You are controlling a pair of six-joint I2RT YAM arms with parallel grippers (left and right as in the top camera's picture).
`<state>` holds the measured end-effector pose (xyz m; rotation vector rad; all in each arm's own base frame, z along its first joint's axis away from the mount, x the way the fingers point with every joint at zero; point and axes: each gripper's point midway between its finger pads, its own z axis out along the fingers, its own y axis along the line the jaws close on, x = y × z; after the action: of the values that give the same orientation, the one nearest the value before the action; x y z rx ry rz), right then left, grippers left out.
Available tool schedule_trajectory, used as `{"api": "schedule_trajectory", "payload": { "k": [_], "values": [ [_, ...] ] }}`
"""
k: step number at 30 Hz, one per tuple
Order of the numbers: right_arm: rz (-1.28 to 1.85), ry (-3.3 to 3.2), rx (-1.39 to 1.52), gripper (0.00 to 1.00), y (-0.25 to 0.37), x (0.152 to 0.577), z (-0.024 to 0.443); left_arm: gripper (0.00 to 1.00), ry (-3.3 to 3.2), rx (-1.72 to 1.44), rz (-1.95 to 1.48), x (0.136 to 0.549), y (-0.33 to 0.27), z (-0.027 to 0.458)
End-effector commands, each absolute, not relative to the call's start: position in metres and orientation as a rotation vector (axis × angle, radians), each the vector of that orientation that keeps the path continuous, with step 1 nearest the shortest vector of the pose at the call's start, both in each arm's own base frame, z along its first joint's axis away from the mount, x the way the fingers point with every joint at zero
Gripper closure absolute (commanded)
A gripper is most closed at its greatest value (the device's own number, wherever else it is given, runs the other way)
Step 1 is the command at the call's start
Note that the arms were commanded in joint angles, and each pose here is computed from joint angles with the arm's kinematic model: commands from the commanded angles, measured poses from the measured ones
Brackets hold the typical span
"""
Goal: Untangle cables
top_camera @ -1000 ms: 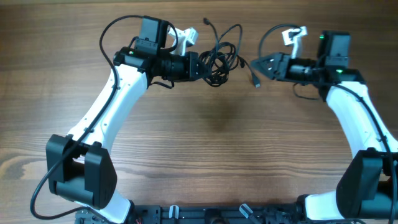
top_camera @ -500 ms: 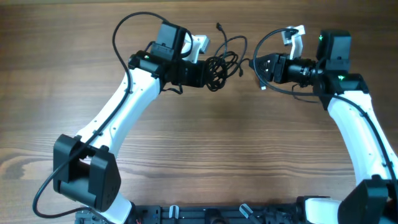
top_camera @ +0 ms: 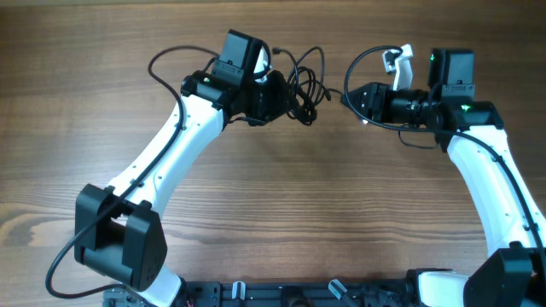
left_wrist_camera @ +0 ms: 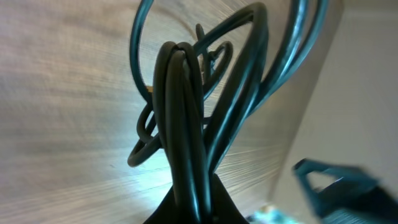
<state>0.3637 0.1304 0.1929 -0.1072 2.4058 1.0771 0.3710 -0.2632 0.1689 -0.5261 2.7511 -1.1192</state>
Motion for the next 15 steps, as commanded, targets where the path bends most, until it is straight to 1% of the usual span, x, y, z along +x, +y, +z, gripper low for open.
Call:
{"api": "schedule_trajectory", "payload": {
  "k": [1,6,7,8,9,10,11,12,15],
  "values": [
    [1.026,2.411,-0.095,0.51,0.126,0.367,0.193,0.9,2.728,-1.019,-1.217,0.369,-0.267,0.175],
    [1.025,2.409,-0.098,0.48,0.126,0.367,0.193,0.85,2.71,-1.455,-1.356,0.357,-0.278,0.183],
    [1.025,2.409,-0.099,0.47,0.126,0.367,0.193,0.78,2.709,-1.489,-1.367,0.356,-0.279,0.184],
    [1.025,2.409,-0.099,0.45,0.126,0.367,0.193,0.58,2.708,-1.524,-1.377,0.355,-0.28,0.185],
    [1.025,2.41,-0.098,0.44,0.126,0.367,0.193,0.34,2.71,-1.524,-1.38,0.354,-0.281,0.185],
    [1.025,2.411,-0.098,0.42,0.126,0.367,0.193,0.19,2.71,-1.516,-1.376,0.354,-0.281,0.185],
    [1.025,2.412,-0.097,0.41,0.126,0.366,0.193,0.06,2.708,-1.511,-1.369,0.355,-0.28,0.184],
    [1.026,2.412,-0.097,0.4,0.126,0.366,0.193,0.0,2.708,-1.493,-1.36,0.356,-0.279,0.183],
    [1.026,2.412,-0.097,0.39,0.126,0.366,0.193,0.0,2.705,-1.34,-1.293,0.362,-0.273,0.178]
  ]
}}
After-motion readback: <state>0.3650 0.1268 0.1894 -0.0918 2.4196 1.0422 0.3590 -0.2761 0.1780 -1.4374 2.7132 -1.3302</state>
